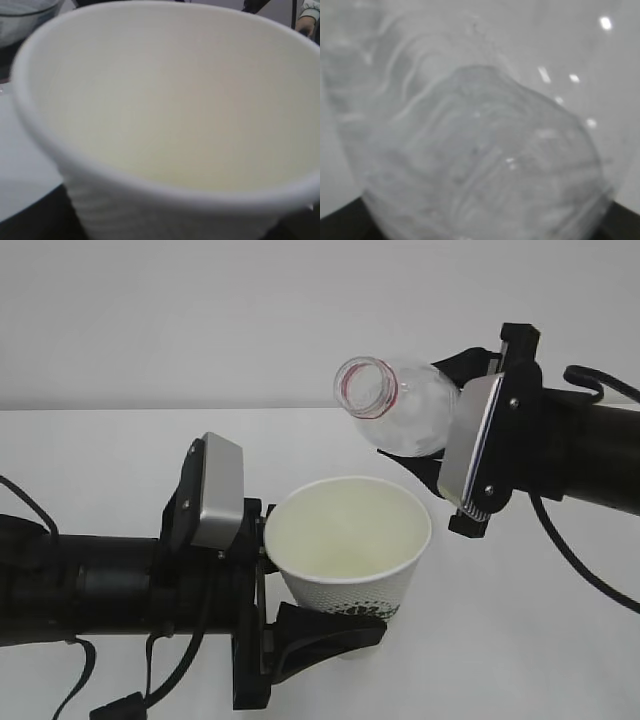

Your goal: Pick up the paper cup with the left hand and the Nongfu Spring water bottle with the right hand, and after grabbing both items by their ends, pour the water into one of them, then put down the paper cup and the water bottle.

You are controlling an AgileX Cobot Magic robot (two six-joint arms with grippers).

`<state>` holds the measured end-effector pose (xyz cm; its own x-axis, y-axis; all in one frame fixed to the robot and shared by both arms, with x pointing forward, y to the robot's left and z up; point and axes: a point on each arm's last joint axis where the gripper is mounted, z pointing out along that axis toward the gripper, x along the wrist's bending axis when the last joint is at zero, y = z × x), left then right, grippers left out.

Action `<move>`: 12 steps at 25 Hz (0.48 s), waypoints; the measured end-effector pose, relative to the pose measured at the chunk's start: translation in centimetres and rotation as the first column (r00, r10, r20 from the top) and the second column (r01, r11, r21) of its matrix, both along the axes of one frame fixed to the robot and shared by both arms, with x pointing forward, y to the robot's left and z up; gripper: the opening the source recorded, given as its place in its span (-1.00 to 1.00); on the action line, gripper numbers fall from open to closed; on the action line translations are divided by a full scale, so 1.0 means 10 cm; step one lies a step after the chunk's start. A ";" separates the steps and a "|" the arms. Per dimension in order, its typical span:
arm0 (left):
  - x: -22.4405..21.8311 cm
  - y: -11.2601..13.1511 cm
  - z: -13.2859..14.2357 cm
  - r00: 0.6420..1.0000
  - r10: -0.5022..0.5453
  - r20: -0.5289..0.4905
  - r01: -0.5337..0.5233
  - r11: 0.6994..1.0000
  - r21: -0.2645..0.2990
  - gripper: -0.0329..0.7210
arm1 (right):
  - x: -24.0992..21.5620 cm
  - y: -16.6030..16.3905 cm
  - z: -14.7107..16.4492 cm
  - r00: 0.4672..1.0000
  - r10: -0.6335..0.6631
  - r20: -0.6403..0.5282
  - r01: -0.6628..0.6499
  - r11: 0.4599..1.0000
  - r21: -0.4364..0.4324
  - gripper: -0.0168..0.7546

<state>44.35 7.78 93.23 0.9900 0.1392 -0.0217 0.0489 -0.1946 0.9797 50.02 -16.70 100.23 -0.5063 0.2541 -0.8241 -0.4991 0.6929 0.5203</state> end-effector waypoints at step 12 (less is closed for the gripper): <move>0.09 -0.06 0.09 0.999 0.010 0.033 -0.009 1.000 -0.029 0.50 | 0.02 -0.01 0.05 0.995 -0.008 0.100 0.010 1.000 -0.017 0.38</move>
